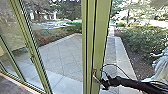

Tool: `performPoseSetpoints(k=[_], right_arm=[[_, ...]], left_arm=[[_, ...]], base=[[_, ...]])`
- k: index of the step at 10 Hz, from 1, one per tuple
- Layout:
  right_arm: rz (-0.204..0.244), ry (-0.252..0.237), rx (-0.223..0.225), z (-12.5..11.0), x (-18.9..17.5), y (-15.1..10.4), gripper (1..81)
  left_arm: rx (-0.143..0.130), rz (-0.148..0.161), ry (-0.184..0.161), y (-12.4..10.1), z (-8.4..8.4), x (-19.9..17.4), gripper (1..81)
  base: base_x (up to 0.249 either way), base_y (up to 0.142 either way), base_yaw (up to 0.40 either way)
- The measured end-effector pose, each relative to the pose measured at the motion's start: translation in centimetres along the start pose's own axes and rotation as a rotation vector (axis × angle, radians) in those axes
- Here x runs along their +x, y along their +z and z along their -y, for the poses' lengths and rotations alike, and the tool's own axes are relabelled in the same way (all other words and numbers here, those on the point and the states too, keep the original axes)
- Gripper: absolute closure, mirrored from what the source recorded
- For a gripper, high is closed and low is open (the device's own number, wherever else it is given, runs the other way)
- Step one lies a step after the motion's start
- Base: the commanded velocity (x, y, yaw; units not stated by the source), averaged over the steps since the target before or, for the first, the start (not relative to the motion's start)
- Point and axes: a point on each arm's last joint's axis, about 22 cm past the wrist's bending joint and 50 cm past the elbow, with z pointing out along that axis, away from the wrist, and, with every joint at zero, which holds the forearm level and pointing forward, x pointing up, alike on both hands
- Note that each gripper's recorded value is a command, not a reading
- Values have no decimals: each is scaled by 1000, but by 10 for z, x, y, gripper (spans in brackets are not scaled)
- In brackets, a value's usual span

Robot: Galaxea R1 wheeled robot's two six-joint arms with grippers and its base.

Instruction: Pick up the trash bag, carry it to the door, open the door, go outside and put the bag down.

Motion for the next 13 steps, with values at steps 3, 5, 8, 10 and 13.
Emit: performPoseSetpoints(k=[3, 5, 8, 10, 13], right_arm=[[4, -22, 7, 3, 2, -5, 10], [17, -47, -2, -4, -6, -5, 10], [33, -97, -17, -13, -13, -9, 10], [34, -95, -15, -17, -16, -10, 10], [23, -75, -13, -22, -11, -14, 10]], left_arm=[[1, 7, -2, -1, 1, -1, 811], [1, 22, -6, -1, 1, -13, 811], [4, 11, -1, -1, 3, -6, 811], [3, 7, 0, 0, 3, -5, 811], [4, 11, -1, 0, 3, -9, 811]], base=[[25, 0, 0], [84, 0, 0], [97, 0, 0], [74, 0, 0], [68, 0, 0]])
